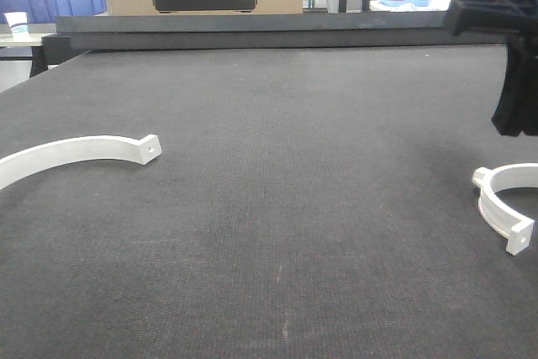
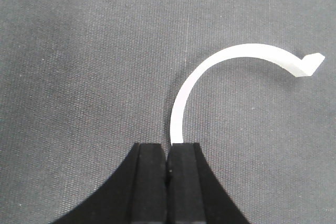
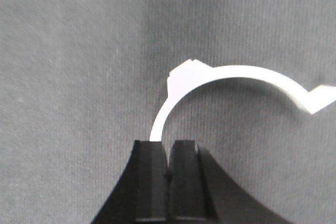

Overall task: Grab PVC pipe and place in blue bin
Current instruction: 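Close the right gripper on the nearer white pipe piece's end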

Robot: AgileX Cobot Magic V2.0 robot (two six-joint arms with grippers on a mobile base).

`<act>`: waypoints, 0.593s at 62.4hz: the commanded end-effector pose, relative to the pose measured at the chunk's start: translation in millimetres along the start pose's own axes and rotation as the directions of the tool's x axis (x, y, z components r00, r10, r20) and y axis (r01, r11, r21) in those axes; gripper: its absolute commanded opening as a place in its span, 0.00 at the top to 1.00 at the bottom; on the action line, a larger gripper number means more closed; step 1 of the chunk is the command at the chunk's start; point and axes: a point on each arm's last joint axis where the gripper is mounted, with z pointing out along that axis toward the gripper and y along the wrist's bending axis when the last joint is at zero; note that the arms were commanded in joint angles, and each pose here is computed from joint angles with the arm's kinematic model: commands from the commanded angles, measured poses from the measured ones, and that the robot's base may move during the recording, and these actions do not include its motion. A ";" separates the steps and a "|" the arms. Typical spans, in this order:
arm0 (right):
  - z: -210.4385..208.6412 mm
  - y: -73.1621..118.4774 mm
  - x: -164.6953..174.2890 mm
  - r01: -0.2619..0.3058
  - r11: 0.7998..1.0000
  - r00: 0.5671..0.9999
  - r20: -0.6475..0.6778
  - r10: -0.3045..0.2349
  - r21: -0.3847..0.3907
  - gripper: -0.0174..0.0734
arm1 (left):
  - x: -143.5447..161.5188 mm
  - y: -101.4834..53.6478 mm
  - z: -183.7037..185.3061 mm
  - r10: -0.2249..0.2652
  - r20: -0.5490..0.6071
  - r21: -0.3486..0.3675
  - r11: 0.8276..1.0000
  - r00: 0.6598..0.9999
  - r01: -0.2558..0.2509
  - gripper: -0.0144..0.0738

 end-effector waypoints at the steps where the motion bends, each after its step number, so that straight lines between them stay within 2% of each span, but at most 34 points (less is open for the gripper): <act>1: 0.3 4.9 0.5 -0.008 1.000 1.000 -0.010 0.009 0.021 0.97 | -1.5 -0.8 -1.1 -0.005 0.004 0.007 1.000 1.000 0.004 0.96; 16: 13.5 7.6 0.2 -0.015 0.999 0.998 -0.057 0.017 0.037 0.97 | 0.5 -0.6 0.1 -0.006 -0.008 0.007 1.000 1.000 0.006 0.96; 21: 19.6 7.4 -0.5 -0.015 0.999 0.997 -0.075 0.019 0.044 0.87 | 4.2 -0.1 3.1 -0.008 -0.023 0.007 1.000 1.000 0.008 0.96; 27: 27.5 7.1 -1.2 -0.016 0.998 0.995 -0.101 0.021 0.053 0.65 | 7.6 0.2 5.8 -0.011 -0.037 0.007 1.000 0.999 0.011 0.96; 31: 30.9 7.0 -1.6 -0.016 0.998 0.994 -0.110 0.022 0.057 0.54 | 9.8 0.6 7.5 -0.011 -0.046 0.006 1.000 0.999 0.011 0.96; 37: 37.2 6.6 -1.7 -0.023 0.998 0.991 -0.129 0.031 0.065 0.52 | 11.2 0.8 8.4 -0.011 -0.052 0.005 1.000 0.999 0.011 0.96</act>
